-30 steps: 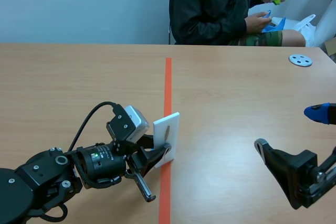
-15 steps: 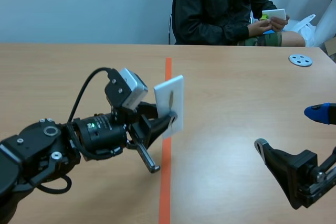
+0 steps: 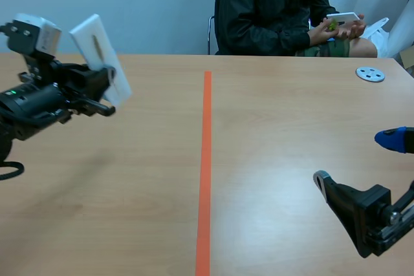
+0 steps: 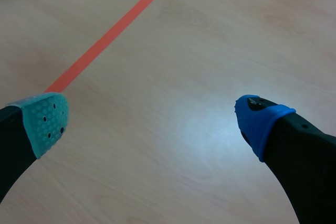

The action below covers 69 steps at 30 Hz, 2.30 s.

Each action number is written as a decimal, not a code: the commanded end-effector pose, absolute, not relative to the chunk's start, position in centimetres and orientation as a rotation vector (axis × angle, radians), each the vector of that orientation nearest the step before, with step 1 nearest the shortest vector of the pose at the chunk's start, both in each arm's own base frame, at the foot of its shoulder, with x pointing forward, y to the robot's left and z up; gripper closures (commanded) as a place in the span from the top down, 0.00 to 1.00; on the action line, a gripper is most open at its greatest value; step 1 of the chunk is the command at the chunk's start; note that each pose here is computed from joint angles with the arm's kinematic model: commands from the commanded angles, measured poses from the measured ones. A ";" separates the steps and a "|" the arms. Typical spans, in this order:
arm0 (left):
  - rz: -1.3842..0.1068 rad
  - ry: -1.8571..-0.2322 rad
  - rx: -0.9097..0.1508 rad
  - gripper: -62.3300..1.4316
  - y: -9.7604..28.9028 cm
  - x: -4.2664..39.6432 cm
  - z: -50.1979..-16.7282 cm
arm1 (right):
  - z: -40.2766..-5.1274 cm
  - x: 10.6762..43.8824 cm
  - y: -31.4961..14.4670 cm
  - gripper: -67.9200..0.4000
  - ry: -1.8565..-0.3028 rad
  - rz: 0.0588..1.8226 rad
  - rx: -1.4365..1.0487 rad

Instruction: Sort the leaf by its shape. The table is split by an orange tape line. A compound leaf with several leaflets goes to the left side, a simple leaf with one blade goes to the right side. Return to the home posture when a red brick is placed on the table.

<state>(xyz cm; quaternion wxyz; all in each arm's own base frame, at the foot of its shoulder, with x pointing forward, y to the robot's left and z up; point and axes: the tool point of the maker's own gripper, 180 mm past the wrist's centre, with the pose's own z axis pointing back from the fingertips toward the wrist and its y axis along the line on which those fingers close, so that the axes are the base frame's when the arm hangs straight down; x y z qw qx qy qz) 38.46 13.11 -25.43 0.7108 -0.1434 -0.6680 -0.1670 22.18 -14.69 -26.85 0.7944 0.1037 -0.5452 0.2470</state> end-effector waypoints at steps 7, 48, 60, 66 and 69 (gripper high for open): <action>-0.252 -1.492 -0.116 0.07 20.5 39.7 -24.9 | -25.8 22.8 -14.7 1.00 -1.211 0.528 0.218; 0.080 -1.372 0.007 0.10 29.7 38.9 -34.0 | -25.8 22.8 -14.7 1.00 -1.210 0.528 0.218; 0.045 -1.331 -0.006 0.20 28.7 38.6 -35.1 | -25.8 22.8 -14.7 1.00 -1.210 0.528 0.218; 0.045 -1.327 -0.006 0.34 28.7 38.5 -35.2 | -26.0 22.7 -14.8 1.00 -1.203 0.529 0.216; 0.042 -1.332 -0.003 0.45 28.8 38.6 -35.0 | -26.0 22.7 -14.8 1.00 -1.203 0.529 0.216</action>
